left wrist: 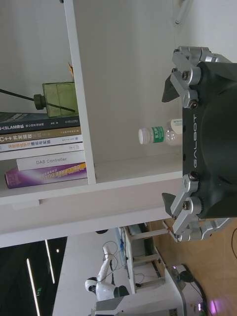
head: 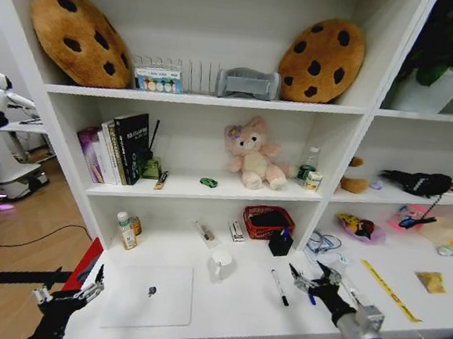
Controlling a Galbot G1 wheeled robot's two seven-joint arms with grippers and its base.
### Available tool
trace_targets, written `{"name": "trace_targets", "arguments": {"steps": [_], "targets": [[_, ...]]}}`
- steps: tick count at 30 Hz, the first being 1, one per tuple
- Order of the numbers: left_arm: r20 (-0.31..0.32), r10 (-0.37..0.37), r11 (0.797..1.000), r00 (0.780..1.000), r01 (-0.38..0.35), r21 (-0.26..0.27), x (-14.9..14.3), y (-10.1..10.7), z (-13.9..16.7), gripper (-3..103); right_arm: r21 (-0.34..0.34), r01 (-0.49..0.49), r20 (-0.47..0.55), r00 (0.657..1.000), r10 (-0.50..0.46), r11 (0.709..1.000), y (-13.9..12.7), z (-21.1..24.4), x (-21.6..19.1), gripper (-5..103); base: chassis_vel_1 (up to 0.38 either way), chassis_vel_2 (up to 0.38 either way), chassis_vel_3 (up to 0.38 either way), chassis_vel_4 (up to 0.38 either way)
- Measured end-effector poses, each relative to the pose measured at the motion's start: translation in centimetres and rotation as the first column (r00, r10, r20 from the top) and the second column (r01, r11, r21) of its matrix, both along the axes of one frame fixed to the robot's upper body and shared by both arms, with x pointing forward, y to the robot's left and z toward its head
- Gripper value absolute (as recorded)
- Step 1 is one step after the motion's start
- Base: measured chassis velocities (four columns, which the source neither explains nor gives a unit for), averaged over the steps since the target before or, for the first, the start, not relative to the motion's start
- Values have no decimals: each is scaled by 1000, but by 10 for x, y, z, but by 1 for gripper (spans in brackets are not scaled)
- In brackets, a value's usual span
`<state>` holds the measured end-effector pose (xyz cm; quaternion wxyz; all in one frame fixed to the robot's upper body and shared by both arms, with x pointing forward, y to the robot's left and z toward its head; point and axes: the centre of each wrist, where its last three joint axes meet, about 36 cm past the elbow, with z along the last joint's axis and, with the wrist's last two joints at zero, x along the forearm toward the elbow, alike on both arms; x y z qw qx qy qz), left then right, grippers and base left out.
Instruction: Organize the objects on the table.
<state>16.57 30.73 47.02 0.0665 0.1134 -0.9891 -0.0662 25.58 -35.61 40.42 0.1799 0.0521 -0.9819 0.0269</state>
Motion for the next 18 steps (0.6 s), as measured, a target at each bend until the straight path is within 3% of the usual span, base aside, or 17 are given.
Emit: {"name": "trace_targets", "arguments": {"steps": [6,13,14,18], "targets": [[0,0,1000,1000,0,0,0,0,0,100,-1,11,-93,996,-11,1000,5,-33,21,100,0,0,0,0],[0,0,1000,1000,0,0,0,0,0,100,6,-1,-121,993,2,1000,12,-50,35,102,0,0,0,0],[0,0,1000,1000,0,0,0,0,0,100,10,-7,-124,992,8,1000,15,-54,38,96,0,0,0,0],[0,0,1000,1000,0,0,0,0,0,100,23,-15,-117,993,18,1000,22,-57,51,95,0,0,0,0]]}}
